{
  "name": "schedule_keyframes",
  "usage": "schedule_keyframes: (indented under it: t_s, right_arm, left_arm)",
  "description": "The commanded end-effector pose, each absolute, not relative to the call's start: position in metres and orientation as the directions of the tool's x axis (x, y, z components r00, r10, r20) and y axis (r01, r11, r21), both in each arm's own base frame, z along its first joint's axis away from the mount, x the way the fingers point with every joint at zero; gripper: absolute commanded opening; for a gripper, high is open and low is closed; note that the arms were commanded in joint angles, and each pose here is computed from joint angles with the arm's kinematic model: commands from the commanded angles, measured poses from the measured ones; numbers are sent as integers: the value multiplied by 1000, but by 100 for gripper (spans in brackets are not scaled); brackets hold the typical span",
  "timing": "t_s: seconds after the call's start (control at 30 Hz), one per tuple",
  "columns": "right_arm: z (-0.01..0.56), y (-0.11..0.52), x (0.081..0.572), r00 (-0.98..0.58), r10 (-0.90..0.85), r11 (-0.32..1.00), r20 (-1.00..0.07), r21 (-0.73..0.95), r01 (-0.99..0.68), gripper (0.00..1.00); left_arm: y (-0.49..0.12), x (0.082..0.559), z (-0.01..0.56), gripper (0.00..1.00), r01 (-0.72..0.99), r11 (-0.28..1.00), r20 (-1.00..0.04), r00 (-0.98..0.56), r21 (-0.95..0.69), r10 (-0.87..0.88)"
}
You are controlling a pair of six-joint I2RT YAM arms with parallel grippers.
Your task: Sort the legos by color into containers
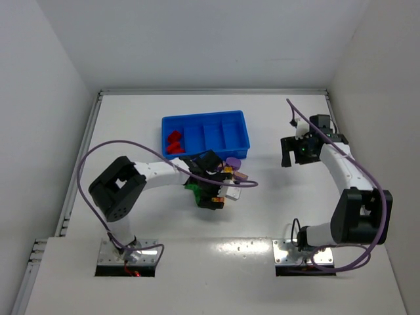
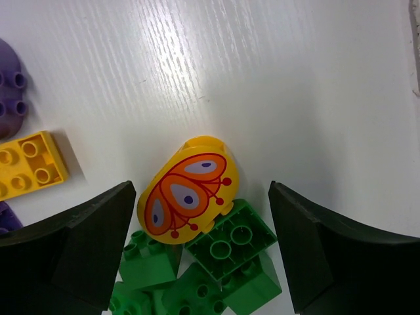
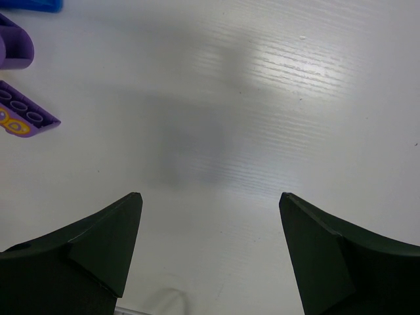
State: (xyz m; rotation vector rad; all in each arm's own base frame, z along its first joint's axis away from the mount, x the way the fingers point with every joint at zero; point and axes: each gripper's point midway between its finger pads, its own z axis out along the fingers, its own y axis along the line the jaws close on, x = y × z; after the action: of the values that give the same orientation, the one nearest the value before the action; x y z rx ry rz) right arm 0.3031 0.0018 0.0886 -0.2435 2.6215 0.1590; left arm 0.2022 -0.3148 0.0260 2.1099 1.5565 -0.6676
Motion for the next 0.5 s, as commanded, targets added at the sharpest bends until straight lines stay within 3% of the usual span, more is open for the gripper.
schedule_keyframes:
  t_s: [0.0, 0.1, 0.2, 0.33, 0.47]
  right_arm:
    - [98, 2, 307, -843, -129, 977, -522, 76, -197, 86]
    - [97, 0, 305, -849, -121, 979, -515, 79, -188, 86]
    - [95, 0, 305, -854, -121, 979, -507, 81, -187, 86]
    - [92, 2, 305, -857, -120, 977, -501, 93, -191, 86]
    - [99, 12, 310, -836, -166, 964, -524, 91, -248, 85]
  left_arm:
    - [-328, 197, 26, 88, 944, -324, -646, 286, 63, 708]
    - [-331, 200, 25, 80, 946, -318, -646, 278, 57, 711]
    - [-332, 202, 23, 53, 950, -307, -640, 270, 55, 720]
    - [-337, 210, 28, 34, 962, -267, -639, 238, 52, 732]
    - [-346, 231, 74, 34, 978, -173, -691, 205, 117, 693]
